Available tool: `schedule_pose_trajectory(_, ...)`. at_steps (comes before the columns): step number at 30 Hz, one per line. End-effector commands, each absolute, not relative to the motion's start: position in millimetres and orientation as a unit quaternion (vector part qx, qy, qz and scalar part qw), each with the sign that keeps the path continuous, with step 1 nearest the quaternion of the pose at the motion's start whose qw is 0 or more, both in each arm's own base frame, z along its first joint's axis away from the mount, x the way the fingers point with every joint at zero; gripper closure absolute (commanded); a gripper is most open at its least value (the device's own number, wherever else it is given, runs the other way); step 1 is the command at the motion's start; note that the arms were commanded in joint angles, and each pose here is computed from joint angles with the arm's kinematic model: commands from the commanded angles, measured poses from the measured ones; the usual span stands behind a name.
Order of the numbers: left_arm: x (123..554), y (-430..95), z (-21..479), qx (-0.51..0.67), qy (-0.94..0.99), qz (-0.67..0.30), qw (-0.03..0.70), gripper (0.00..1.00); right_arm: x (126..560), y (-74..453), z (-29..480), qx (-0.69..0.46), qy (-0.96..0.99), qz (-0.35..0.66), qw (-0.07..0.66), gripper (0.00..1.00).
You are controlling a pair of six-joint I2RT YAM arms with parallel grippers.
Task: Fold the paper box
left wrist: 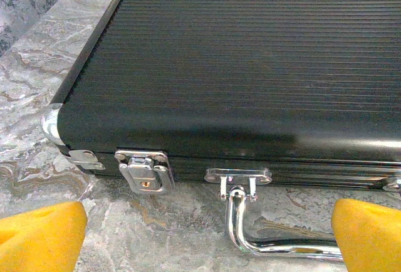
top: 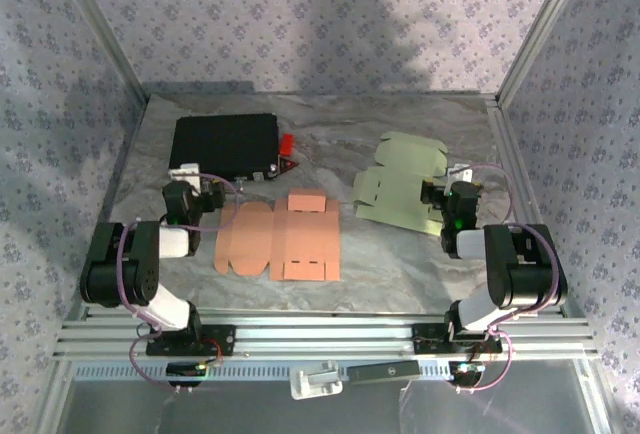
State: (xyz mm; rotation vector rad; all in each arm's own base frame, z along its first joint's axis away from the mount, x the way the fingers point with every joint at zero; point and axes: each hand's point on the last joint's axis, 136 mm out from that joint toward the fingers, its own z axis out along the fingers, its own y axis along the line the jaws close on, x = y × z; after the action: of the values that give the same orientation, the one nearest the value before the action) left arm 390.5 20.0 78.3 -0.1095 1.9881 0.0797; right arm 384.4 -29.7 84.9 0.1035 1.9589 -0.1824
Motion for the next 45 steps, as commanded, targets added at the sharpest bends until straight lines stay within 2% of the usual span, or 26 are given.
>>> schedule_pose_trajectory(1, 397.2, 19.4, 89.4, -0.044, 0.829, 0.028, 0.557, 0.0, 387.0, -35.3, 86.4, 0.056, 0.828, -0.083, 0.552, 0.01)
schedule_pose_trajectory(22, 397.0, 18.6, 89.5, -0.041, 0.828, 0.026, 0.558, 0.0, 385.9, -35.6, 86.5, 0.057, 0.827, -0.082, 0.553, 0.01)
schedule_pose_trajectory(27, 390.1, 13.9, 98.5, -0.032, 0.81, 0.019, 0.585, 0.0, 374.7, -42.0, 110.9, 0.076, 0.809, -0.095, 0.574, 0.01)
schedule_pose_trajectory(29, 374.8, 9.7, 118.9, -0.025, 0.789, 0.057, 0.611, 0.0, 369.8, -34.3, 140.0, 0.062, 0.797, -0.117, 0.589, 0.01)
schedule_pose_trajectory(31, 358.9, -7.1, 157.9, -0.008, 0.776, 0.082, 0.626, 0.0, 361.6, -22.0, 193.1, 0.066, 0.778, -0.108, 0.615, 0.01)
schedule_pose_trajectory(32, 351.6, -19.1, 186.7, -0.003, 0.768, 0.062, 0.638, 0.0, 353.7, -14.6, 231.3, 0.07, 0.767, -0.092, 0.631, 0.01)
schedule_pose_trajectory(34, 332.6, -39.7, 247.9, -0.008, 0.743, 0.032, 0.668, 0.01, 329.2, -4.3, 298.7, 0.127, 0.754, -0.009, 0.644, 0.01)
schedule_pose_trajectory(35, 321.1, -38.2, 271.0, -0.051, 0.742, 0.018, 0.668, 0.01, 314.8, 2.0, 327.0, 0.155, 0.757, 0.052, 0.632, 0.01)
schedule_pose_trajectory(36, 307.6, -33.6, 283.0, -0.116, 0.756, -0.027, 0.643, 0.0, 297.0, 5.8, 350.5, 0.182, 0.762, 0.1, 0.613, 0.01)
schedule_pose_trajectory(37, 291.9, -24.8, 281.7, -0.195, 0.77, -0.068, 0.603, 0.0, 284.3, 7.4, 352.6, 0.221, 0.767, 0.136, 0.587, 0.01)
schedule_pose_trajectory(38, 281.2, -20.8, 290.5, -0.256, 0.761, -0.115, 0.584, 0.0, 275.2, 25.7, 353.3, 0.202, 0.78, 0.189, 0.562, 0.01)
schedule_pose_trajectory(39, 282.5, -43.1, 301.2, -0.213, 0.765, -0.184, 0.579, 0.0, 270.0, 35.5, 368.8, 0.171, 0.777, 0.217, 0.565, 0.05)
schedule_pose_trajectory(41, 275.9, -80.0, 304.3, -0.169, 0.796, -0.281, 0.509, 0.02, 247.7, 61.6, 375.7, 0.129, 0.805, 0.261, 0.517, 0.03)
schedule_pose_trajectory(43, 260.8, -106.1, 279.5, -0.162, 0.852, -0.286, 0.408, 0.09, 222.6, 73.6, 354.6, 0.13, 0.84, 0.255, 0.461, 0.11)
schedule_pose_trajectory(45, 234.0, -130.9, 237.7, -0.122, 0.909, -0.236, 0.32, 0.17, 196.4, 92.0, 310.2, 0.122, 0.875, 0.254, 0.393, 0.17)
